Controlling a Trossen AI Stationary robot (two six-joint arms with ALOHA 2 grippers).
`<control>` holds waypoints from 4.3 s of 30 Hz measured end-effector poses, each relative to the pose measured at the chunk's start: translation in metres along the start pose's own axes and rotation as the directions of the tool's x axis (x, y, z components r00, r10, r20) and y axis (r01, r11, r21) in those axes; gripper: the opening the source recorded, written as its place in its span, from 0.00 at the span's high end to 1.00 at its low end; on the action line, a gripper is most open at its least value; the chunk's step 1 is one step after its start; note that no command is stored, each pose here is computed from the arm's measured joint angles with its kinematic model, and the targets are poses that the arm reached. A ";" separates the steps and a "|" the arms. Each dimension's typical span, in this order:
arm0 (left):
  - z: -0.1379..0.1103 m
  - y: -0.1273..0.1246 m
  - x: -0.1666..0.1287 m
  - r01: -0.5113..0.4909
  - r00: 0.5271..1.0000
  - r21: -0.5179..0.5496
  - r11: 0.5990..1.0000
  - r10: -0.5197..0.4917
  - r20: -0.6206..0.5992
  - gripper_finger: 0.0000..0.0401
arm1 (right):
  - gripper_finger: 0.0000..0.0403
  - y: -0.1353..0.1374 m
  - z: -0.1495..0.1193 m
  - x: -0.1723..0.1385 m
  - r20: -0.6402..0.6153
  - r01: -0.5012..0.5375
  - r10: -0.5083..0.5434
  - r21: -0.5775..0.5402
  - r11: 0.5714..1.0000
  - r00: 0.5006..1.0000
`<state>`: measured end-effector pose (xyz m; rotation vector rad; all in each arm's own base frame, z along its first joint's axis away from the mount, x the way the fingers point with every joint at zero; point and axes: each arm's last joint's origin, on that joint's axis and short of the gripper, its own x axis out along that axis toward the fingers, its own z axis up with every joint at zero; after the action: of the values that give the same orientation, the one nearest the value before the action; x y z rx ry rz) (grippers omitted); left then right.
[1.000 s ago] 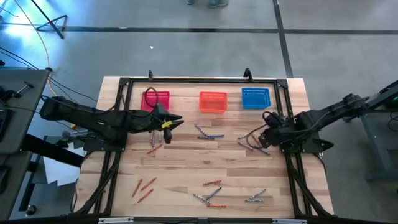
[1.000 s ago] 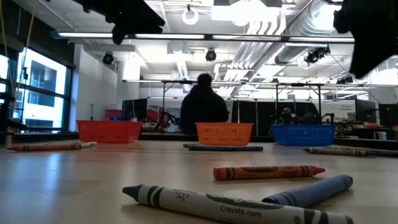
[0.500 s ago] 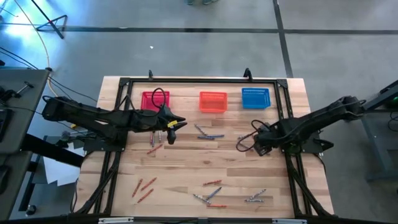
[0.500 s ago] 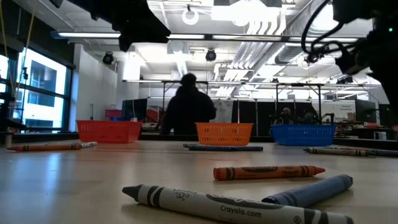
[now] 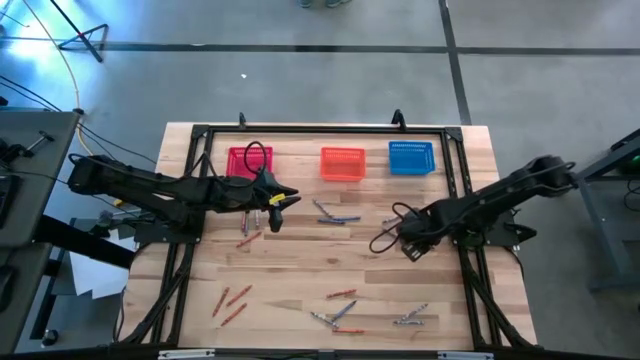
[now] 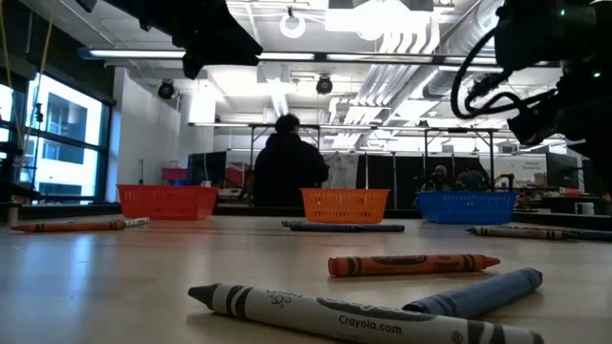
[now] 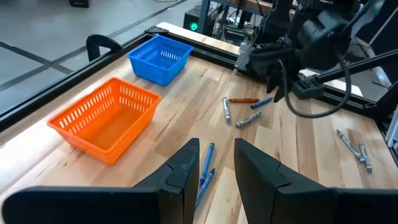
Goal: Sort crayons
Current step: Put the blue crayon into the orange bin
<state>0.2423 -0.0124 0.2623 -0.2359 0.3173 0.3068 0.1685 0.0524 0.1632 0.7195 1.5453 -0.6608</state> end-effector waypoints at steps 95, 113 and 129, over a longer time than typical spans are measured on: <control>0.000 0.000 0.000 -0.005 1.000 0.011 1.000 0.005 0.003 0.78 | 0.99 -0.011 0.087 -0.050 0.746 -0.250 0.351 -0.251 0.935 0.566; 0.001 0.001 0.000 -0.027 1.000 0.034 0.999 0.026 0.013 0.78 | 0.99 -0.060 0.187 -0.047 0.913 -0.319 0.307 -0.216 0.923 0.269; 0.000 0.001 0.000 -0.035 0.999 0.062 0.998 0.034 0.012 0.78 | 0.99 -0.040 0.250 -0.039 0.824 -0.179 0.296 -0.239 0.955 0.484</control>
<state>0.2421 -0.0114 0.2626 -0.1680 0.3194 0.3315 0.3001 -0.1671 0.1791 0.3788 0.5171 -0.5644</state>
